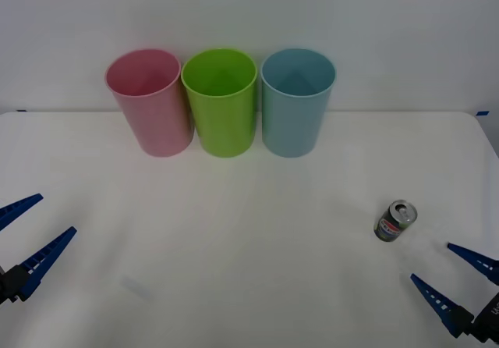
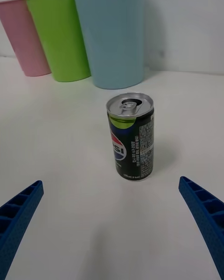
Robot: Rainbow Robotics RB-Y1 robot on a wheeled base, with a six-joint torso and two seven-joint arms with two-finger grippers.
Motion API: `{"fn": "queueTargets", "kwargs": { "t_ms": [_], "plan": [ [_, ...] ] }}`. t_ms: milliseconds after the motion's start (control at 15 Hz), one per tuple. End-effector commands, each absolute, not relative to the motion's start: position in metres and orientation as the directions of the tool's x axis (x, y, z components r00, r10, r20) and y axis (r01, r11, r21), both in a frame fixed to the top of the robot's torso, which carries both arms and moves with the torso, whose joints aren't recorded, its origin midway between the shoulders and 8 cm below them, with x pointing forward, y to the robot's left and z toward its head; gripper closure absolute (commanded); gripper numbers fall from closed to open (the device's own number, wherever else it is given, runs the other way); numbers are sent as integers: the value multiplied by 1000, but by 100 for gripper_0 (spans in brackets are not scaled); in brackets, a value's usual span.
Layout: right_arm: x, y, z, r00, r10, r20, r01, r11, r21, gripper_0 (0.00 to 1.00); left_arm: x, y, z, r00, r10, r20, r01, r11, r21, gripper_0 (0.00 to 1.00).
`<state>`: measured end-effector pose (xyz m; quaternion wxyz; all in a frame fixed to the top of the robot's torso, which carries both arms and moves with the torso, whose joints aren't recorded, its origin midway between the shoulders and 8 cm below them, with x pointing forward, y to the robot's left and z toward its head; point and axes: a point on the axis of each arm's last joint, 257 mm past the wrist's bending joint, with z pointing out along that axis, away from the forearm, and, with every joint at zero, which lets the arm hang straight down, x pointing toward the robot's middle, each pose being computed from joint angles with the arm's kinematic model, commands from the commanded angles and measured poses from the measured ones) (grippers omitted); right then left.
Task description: Grasp the object on the table and drop it into the matching bin: aluminum can to the light blue bin, PET bottle to the pink bin.
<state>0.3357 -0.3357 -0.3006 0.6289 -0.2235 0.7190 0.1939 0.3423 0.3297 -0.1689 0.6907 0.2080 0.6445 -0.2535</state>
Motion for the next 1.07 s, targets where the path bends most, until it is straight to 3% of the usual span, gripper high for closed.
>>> {"fn": "queueTargets", "kwargs": {
  "t_ms": [67, 1067],
  "plan": [
    [349, -329, -308, -114, -75, -991, -539, 842, -1, 0, 342, 330, -169, 41, -82, -996, 618, 785, -39, 0],
    [419, -299, -315, -108, -63, -992, -435, 900, -10, 0, 342, 330, -169, 41, -82, -996, 618, 785, -39, 0]
  ]
}}
